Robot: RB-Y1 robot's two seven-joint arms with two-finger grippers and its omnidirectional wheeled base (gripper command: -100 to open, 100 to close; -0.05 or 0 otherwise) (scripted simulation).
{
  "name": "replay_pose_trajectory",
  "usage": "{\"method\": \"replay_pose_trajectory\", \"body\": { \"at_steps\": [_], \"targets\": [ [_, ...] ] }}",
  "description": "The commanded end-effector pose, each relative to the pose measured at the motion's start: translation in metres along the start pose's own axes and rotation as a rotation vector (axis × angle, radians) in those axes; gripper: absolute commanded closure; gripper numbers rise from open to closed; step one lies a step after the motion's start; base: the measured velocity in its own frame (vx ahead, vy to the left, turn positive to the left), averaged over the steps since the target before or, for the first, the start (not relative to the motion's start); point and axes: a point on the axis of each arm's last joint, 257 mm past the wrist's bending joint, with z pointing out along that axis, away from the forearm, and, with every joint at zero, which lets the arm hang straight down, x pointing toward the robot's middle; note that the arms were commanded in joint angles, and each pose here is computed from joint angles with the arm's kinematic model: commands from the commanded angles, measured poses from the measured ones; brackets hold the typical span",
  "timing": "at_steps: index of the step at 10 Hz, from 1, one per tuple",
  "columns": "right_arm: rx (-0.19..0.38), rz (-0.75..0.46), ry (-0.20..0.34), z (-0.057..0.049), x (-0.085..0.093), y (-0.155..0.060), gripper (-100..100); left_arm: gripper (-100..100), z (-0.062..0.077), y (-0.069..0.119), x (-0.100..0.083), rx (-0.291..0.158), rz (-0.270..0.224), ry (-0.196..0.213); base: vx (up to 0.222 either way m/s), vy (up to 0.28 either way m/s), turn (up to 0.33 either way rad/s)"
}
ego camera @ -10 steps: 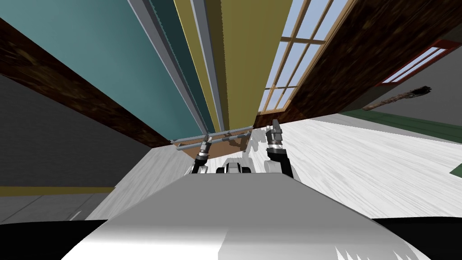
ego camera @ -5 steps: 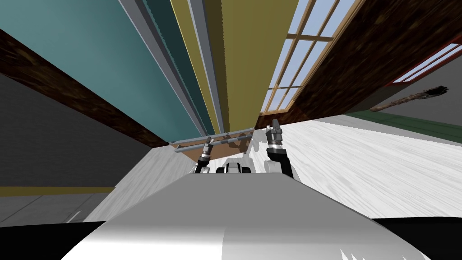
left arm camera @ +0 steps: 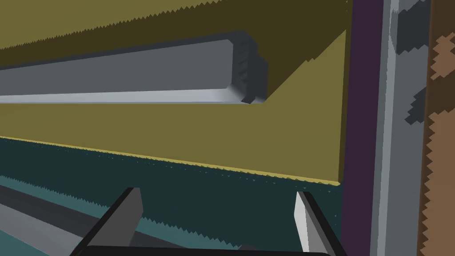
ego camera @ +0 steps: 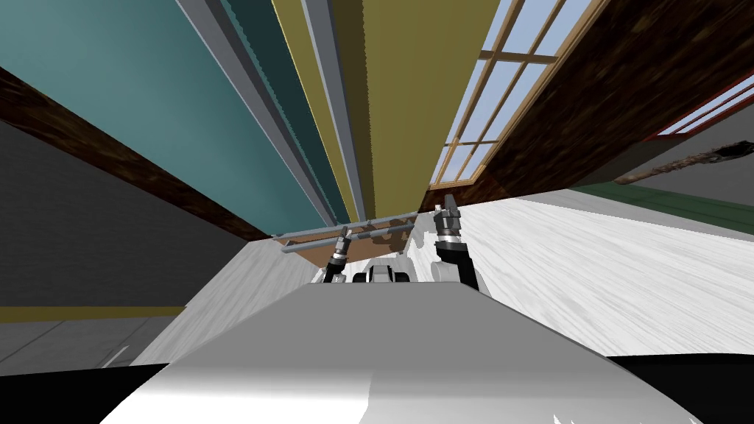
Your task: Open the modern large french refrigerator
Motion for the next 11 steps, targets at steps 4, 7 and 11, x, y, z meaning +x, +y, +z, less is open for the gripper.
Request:
{"method": "replay_pose_trajectory", "body": {
  "at_steps": [4,7,11],
  "targets": [
    [0.000,0.000,0.000,0.000,0.000,0.000,0,-100,-0.008,0.022,0.034,-0.015,-0.074,-0.027,0.081,-0.014,0.034],
    [0.000,0.000,0.000,0.000,0.000,0.000,0,-100,-0.007,0.026,0.056,-0.015,-0.127,-0.052,0.060,-0.010,0.024],
    [0.000,0.000,0.000,0.000,0.000,0.000,0,-100,-0.005,0.025,0.069,-0.013,-0.164,-0.075,0.022,-0.005,0.018]
  ]
}}
